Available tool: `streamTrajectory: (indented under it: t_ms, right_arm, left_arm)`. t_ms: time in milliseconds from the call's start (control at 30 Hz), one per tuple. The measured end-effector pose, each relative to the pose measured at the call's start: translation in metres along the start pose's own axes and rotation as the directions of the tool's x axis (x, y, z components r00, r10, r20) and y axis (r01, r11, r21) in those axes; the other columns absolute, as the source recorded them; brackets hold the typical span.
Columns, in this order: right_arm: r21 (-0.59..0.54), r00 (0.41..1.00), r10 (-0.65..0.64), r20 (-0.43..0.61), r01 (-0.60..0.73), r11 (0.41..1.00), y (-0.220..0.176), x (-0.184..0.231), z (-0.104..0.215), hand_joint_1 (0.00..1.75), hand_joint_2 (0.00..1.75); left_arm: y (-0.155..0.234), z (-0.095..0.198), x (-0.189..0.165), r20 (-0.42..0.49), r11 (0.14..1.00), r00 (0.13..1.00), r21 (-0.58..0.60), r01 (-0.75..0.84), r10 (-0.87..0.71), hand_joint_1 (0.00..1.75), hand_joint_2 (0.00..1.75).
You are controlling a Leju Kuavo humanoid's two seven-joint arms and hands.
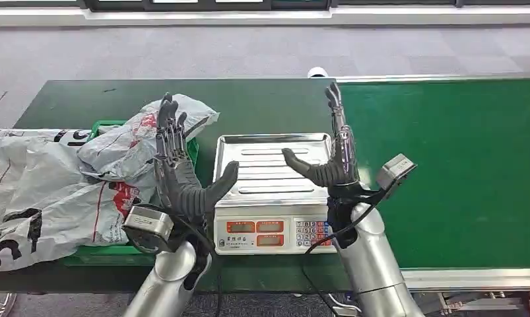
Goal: Moved the parcel from conveyor to table for the left to box.
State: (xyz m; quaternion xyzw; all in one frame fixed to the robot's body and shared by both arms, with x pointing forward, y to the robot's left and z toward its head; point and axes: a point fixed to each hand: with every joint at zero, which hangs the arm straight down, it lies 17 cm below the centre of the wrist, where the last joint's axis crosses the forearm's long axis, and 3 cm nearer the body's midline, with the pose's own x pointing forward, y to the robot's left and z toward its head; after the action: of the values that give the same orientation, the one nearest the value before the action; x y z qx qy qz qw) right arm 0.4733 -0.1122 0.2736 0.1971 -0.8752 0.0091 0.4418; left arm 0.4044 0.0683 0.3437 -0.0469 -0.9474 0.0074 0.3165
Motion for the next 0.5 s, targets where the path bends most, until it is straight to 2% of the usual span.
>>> streamTrajectory:
  t_ms: [500]
  right_arm:
    - [0.003, 1.000, 0.006, 0.026, -0.006, 1.000, 0.000, 0.011, 0.001, 0.00, 1.75]
  left_arm:
    - [-0.005, 0.005, -0.016, -0.035, 1.000, 0.999, -0.028, 0.008, -0.009, 0.00, 1.75]
